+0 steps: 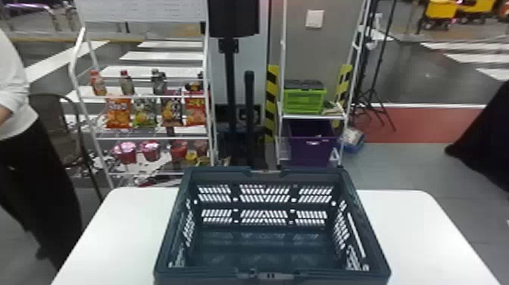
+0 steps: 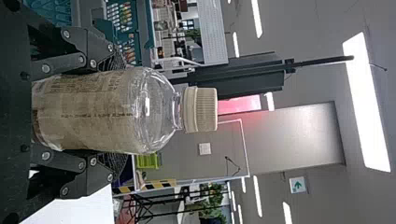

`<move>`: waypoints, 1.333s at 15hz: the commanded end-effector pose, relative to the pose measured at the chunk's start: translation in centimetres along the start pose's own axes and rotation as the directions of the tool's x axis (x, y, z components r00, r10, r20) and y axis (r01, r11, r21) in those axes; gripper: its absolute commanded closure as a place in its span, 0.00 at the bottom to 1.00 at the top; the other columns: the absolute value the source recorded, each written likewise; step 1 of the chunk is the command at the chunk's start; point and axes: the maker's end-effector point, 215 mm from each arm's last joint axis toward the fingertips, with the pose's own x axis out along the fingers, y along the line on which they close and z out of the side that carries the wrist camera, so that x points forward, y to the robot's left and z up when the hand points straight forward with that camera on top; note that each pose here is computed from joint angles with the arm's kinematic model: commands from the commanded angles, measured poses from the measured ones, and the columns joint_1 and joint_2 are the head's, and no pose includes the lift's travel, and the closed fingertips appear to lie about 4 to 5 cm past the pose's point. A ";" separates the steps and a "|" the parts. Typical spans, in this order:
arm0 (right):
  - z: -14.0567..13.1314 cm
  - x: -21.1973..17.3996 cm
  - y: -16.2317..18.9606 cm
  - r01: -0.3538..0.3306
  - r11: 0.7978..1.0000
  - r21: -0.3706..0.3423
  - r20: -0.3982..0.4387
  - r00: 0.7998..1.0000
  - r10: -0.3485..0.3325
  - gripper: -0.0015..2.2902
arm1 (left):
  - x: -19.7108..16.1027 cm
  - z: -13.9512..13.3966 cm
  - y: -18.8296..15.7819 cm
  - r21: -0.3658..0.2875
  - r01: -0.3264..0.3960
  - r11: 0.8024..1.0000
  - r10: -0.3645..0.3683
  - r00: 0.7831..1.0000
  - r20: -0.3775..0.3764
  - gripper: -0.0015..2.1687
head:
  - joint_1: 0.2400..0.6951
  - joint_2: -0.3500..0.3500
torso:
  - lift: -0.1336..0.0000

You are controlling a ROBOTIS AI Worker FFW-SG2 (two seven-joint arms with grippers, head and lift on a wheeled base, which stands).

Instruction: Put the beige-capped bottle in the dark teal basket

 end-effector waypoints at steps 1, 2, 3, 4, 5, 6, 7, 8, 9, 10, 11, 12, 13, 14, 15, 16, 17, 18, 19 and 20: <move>0.0 0.0 0.1 -0.003 1.000 -0.001 -0.001 1.000 0.003 1.00 | 0.0 0.0 0.0 -0.002 -0.002 1.000 0.002 1.000 -0.001 0.07 | 0.57 0.50 | 1.00; 0.0 0.0 0.1 -0.003 1.000 -0.001 -0.001 1.000 0.003 1.00 | 0.0 0.0 0.0 -0.001 -0.002 1.000 0.002 1.000 0.000 0.07 | 0.57 0.50 | 1.00; 0.2 0.0 0.1 -0.004 1.000 -0.002 0.002 1.000 0.004 1.00 | 0.0 0.2 -0.1 -0.003 -0.001 1.000 0.001 1.000 0.003 0.07 | 0.57 0.50 | 1.00; 0.3 0.0 0.2 -0.005 1.000 -0.002 0.004 1.000 0.005 1.00 | 0.0 0.1 -0.1 -0.001 -0.001 1.000 0.001 1.000 0.002 0.07 | 0.57 0.50 | 1.00; 0.5 0.1 0.3 -0.007 1.000 -0.002 0.007 1.000 0.007 1.00 | 0.0 0.1 -0.1 0.000 0.000 1.000 0.000 1.000 0.002 0.07 | 0.57 0.50 | 1.00; 0.5 0.3 0.3 -0.008 1.000 -0.003 0.005 1.000 0.008 1.00 | -0.1 0.1 -0.1 0.000 0.000 1.000 0.000 1.000 0.000 0.07 | 0.57 0.50 | 1.00; 0.3 0.4 0.3 -0.011 1.000 -0.003 0.000 1.000 0.011 1.00 | -0.1 0.1 -0.1 0.000 0.000 1.000 0.000 1.000 0.000 0.07 | 0.57 0.50 | 1.00; 0.4 0.4 0.3 -0.008 1.000 -0.003 0.002 1.000 0.008 1.00 | -0.1 0.1 0.0 0.001 -0.001 1.000 0.001 1.000 -0.001 0.07 | 0.57 0.50 | 1.00; 0.6 0.6 0.4 -0.011 1.000 -0.002 0.006 1.000 0.011 1.00 | -0.2 0.1 0.0 0.001 0.000 1.000 0.000 1.000 -0.001 0.07 | 0.57 0.50 | 1.00; 1.2 1.0 0.5 -0.015 1.000 -0.002 0.015 1.000 0.015 1.00 | -0.2 0.1 0.0 0.001 0.000 1.000 0.000 1.000 -0.002 0.07 | 0.57 0.50 | 1.00; 2.3 1.8 0.8 -0.022 1.000 -0.004 0.030 0.999 0.022 1.00 | -0.2 0.1 0.0 0.000 0.000 1.000 0.000 1.000 -0.001 0.07 | 0.57 0.50 | 1.00; 3.5 2.7 1.1 -0.028 1.000 -0.006 0.042 0.999 0.028 1.00 | -0.3 0.2 -0.1 -0.002 0.000 1.000 0.000 1.000 0.000 0.07 | 0.57 0.50 | 1.00; 4.6 3.5 1.1 -0.030 0.999 -0.010 0.054 0.998 0.031 1.00 | -0.4 0.2 -0.1 -0.002 0.001 1.000 -0.001 1.000 0.000 0.07 | 0.57 0.50 | 1.00; 5.3 4.9 1.1 -0.034 0.999 -0.016 0.046 0.998 0.035 1.00 | -0.6 0.2 -0.1 -0.002 0.002 1.000 -0.002 1.000 0.001 0.07 | 0.57 0.50 | 1.00; 5.7 6.4 1.0 -0.038 0.999 -0.024 0.025 0.999 0.038 1.00 | -0.7 0.3 0.0 -0.003 0.000 1.000 0.000 1.000 0.005 0.07 | 0.57 0.50 | 1.00; 6.0 8.0 0.9 -0.040 0.999 -0.034 0.002 0.999 0.041 1.00 | -0.8 0.5 0.2 -0.005 -0.002 1.000 0.002 1.000 0.011 0.07 | 0.57 0.50 | 1.00; 6.5 9.5 1.0 -0.047 0.998 -0.039 -0.013 0.999 0.046 1.00 | -1.0 0.6 0.3 -0.005 -0.004 1.000 0.004 1.000 0.015 0.07 | 0.57 0.50 | 1.00; 6.4 11.3 1.3 -0.054 0.998 -0.042 -0.060 0.997 0.052 1.00 | -1.2 0.9 0.4 -0.009 -0.006 1.000 0.006 1.000 0.024 0.07 | 0.57 0.50 | 1.00; 5.6 12.7 1.5 -0.062 0.997 -0.045 -0.119 0.991 0.056 1.00 | -1.3 1.0 0.4 -0.012 -0.006 1.000 0.006 1.000 0.028 0.07 | 0.57 0.50 | 1.00; 4.4 14.3 1.7 -0.071 0.996 -0.048 -0.198 0.978 0.060 1.00 | -1.3 1.1 0.5 -0.012 -0.007 1.000 0.007 0.999 0.032 0.07 | 0.57 0.50 | 1.00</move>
